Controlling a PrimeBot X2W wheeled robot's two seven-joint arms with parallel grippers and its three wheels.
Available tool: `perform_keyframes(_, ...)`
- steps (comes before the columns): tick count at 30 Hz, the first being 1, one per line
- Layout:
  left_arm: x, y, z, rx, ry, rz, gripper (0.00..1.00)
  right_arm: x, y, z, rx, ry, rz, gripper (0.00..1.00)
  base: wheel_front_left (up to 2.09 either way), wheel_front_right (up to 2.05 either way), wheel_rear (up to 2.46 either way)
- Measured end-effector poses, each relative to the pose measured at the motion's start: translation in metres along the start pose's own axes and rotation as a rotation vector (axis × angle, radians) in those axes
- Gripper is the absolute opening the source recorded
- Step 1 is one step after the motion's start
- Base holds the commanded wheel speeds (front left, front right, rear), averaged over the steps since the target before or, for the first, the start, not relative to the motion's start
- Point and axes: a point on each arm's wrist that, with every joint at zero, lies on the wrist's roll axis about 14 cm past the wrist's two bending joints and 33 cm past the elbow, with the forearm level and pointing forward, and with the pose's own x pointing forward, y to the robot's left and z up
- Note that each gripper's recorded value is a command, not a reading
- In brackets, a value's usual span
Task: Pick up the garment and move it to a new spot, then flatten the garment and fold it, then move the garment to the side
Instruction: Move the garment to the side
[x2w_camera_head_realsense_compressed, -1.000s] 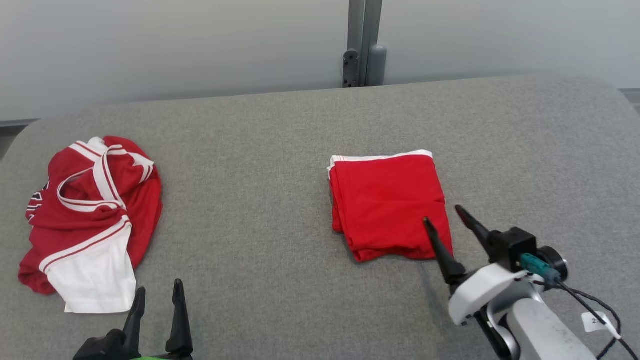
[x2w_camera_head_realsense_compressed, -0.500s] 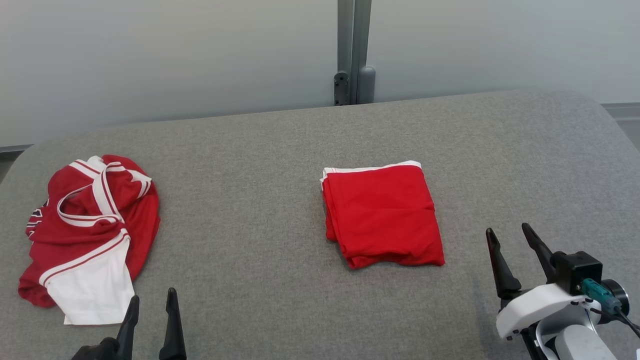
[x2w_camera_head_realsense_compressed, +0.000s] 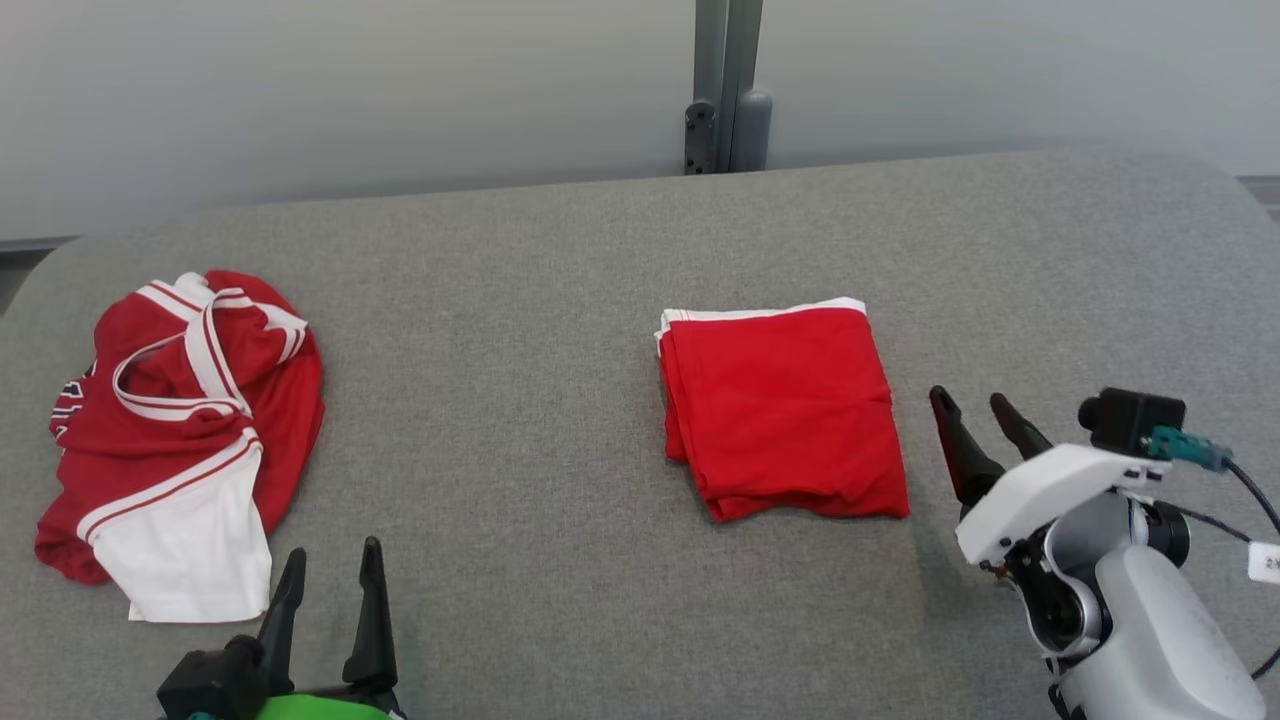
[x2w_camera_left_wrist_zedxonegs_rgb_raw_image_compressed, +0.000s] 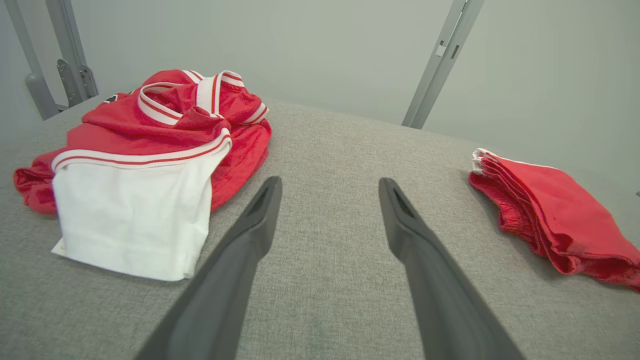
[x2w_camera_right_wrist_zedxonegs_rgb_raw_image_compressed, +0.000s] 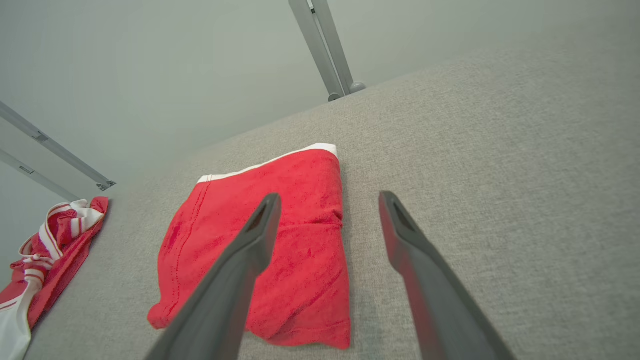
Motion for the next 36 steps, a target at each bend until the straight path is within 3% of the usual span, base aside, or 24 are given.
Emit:
perform_keyframes(4,0.007,0.0,-0.008,-0.004,0.027,-0.002,1.0,0.02,0.0,-0.039,-0.001,0.273,0.002,1.0,0.0,0.0,0.0)
perform_keyframes(6,0.007,0.005,-0.011,-0.008,0.037,0.013,1.0,0.029,0.0,-0.049,-0.031,0.343,0.002,1.0,0.0,0.0,0.0)
perform_keyframes(15,0.003,0.021,-0.016,-0.024,0.053,0.072,1.0,0.059,0.007,-0.075,-0.006,0.449,-0.008,1.0,0.0,0.0,0.0)
perform_keyframes(20,0.007,0.023,-0.019,-0.02,0.061,0.077,1.0,0.062,0.013,-0.089,0.062,0.496,-0.001,1.0,0.0,0.0,0.0)
perform_keyframes(21,0.009,0.022,-0.018,-0.019,0.059,0.073,1.0,0.064,0.011,-0.088,0.063,0.488,-0.004,0.42,0.0,0.0,0.0)
perform_keyframes(22,0.012,0.021,-0.017,-0.018,0.056,0.069,1.0,0.067,0.011,-0.085,0.062,0.478,-0.004,0.0,0.0,0.0,0.0)
perform_keyframes(27,0.029,0.009,-0.018,-0.012,0.055,0.023,1.0,0.08,-0.002,-0.06,0.031,0.423,-0.016,0.0,0.0,0.0,0.0)
perform_keyframes(36,0.085,-0.023,-0.023,0.031,0.052,-0.135,1.0,0.096,-0.109,0.007,-0.131,0.358,-0.221,0.0,0.0,0.0,0.0)
